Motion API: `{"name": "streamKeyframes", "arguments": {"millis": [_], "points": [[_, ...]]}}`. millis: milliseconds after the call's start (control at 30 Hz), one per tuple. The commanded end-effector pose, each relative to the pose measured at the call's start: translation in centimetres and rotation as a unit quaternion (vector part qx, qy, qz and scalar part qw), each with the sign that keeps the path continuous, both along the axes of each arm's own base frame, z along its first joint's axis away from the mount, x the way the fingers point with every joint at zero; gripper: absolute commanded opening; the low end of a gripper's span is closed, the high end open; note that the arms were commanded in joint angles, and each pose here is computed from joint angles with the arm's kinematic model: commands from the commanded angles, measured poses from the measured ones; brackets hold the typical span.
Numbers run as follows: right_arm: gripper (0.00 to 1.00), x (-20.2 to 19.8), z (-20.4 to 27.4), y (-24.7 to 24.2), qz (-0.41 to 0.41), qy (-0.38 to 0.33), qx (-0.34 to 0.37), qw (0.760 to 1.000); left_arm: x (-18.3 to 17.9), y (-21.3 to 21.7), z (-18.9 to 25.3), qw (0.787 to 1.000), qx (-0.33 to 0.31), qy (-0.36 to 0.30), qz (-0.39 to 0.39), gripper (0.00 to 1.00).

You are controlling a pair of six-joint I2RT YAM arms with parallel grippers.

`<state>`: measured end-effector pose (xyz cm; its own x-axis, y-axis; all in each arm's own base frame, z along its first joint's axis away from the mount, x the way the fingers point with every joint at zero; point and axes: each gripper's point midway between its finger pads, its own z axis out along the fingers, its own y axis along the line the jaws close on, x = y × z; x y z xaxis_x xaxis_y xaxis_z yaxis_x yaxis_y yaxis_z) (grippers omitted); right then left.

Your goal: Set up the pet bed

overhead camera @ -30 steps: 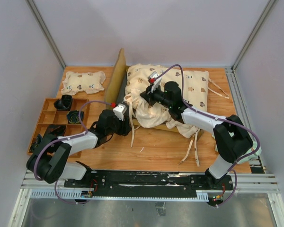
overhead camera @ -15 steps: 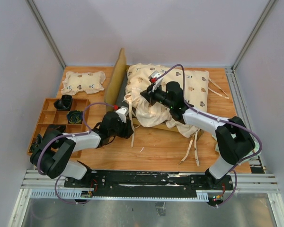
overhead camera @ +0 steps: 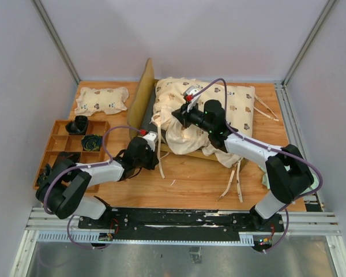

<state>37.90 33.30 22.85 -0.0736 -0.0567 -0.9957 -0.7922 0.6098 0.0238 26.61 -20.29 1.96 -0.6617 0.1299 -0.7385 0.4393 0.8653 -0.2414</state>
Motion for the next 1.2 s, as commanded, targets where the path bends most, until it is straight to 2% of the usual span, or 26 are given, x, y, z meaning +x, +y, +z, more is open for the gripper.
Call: {"name": "streamKeyframes", "arguments": {"millis": [0,133,367,433,567,733,933,1033,1167], "points": [[0.00,0.7,1.2,-1.0,-0.018,-0.018,0.013,1.000,-0.4,0.5,0.6,1.000,0.005,-0.002,0.013,0.00],[0.03,1.3,-0.2,-0.7,-0.019,0.006,-0.002,1.000,-0.7,0.1,1.9,0.999,-0.029,-0.007,0.025,0.00],[0.38,1.0,0.5,-1.2,-0.039,0.049,-0.017,0.998,-1.4,0.6,3.3,0.992,-0.094,-0.004,0.083,0.00],[0.44,0.6,1.1,-1.8,-0.057,0.062,-0.029,0.996,-1.4,1.3,3.6,0.989,-0.101,-0.010,0.106,0.00],[0.44,-1.0,1.5,-4.0,-0.123,0.101,-0.051,0.986,-1.3,2.4,4.0,0.982,-0.114,-0.022,0.149,0.00],[0.44,-5.3,0.5,-4.5,-0.143,0.124,-0.067,0.980,-1.5,2.8,4.3,0.978,-0.123,-0.014,0.170,0.00],[0.44,-12.0,-1.2,-1.4,-0.090,0.083,-0.083,0.989,-2.1,2.1,5.4,0.974,-0.156,-0.001,0.163,0.00],[0.43,-15.5,-3.6,0.7,-0.045,0.069,-0.094,0.992,-2.5,1.8,5.7,0.974,-0.168,0.003,0.154,0.00],[0.43,-17.8,-7.4,3.0,-0.005,0.076,-0.084,0.994,-2.8,1.5,6.3,0.974,-0.175,0.003,0.145,0.00]]}}
